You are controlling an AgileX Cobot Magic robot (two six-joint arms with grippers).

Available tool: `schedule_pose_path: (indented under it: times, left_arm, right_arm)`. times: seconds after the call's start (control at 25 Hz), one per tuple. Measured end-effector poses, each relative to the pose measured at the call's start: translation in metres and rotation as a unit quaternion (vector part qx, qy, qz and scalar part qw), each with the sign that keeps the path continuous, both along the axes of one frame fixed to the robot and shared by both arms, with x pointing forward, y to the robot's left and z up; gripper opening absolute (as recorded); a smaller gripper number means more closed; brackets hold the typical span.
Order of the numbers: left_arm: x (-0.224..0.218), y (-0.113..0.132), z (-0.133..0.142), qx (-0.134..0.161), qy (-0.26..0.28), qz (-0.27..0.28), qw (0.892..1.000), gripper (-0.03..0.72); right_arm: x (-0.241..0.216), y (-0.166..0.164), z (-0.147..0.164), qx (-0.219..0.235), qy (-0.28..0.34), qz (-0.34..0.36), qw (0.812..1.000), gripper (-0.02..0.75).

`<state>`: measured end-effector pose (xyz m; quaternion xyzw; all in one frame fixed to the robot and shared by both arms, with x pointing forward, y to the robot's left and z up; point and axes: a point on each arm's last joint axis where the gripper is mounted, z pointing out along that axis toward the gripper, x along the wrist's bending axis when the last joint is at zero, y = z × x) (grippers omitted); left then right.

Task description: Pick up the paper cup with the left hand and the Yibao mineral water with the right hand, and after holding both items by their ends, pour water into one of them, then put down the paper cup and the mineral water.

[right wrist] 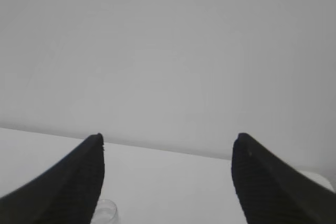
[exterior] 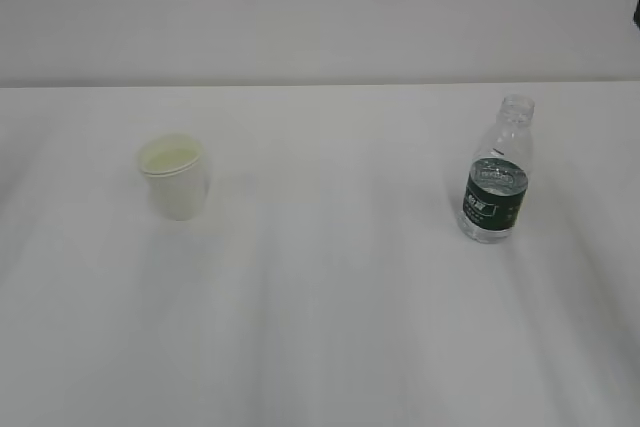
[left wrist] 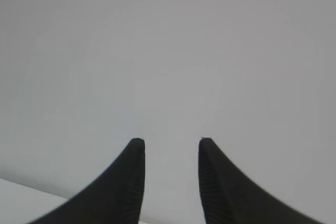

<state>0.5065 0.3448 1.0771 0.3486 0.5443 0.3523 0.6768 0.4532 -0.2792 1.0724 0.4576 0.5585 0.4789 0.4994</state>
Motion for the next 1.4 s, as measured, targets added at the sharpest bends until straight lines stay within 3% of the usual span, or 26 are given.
schedule_pose_path:
  times: [0.24, 0.32, 0.48, 0.56, 1.04, 1.24, 1.4]
  left_arm:
    - [-0.032, -0.006, 0.033, -0.003, -0.019, 0.018, 1.0, 0.245]
    - [-0.045, -0.009, 0.044, 0.008, -0.026, 0.026, 0.999, 0.242]
    - [-0.069, -0.011, 0.057, -0.002, -0.013, 0.05, 0.999, 0.241]
    - [-0.079, -0.014, 0.062, -0.012, -0.011, 0.051, 0.999, 0.241]
    - [-0.129, -0.047, 0.08, 0.006, -0.01, 0.013, 1.0, 0.241]
    - [-0.161, -0.043, 0.084, 0.004, -0.009, 0.049, 0.999, 0.241]
    - [-0.179, -0.039, 0.085, 0.007, -0.012, 0.071, 0.997, 0.241]
  right_arm:
    - [-0.022, -0.002, 0.032, -0.009, -0.04, -0.001, 0.999, 0.572]
    - [-0.03, -0.003, 0.038, -0.006, -0.04, -0.001, 0.999, 0.572]
    - [-0.048, -0.004, 0.043, -0.009, -0.024, 0.004, 1.0, 0.572]
    - [-0.056, -0.004, 0.047, -0.009, -0.022, 0.007, 1.0, 0.572]
    - [-0.097, -0.005, 0.101, -0.014, 0.003, 0.028, 1.0, 0.571]
    - [-0.127, -0.008, 0.111, -0.019, -0.023, 0.024, 0.999, 0.571]
    - [-0.145, -0.013, 0.107, -0.015, -0.005, 0.008, 1.0, 0.571]
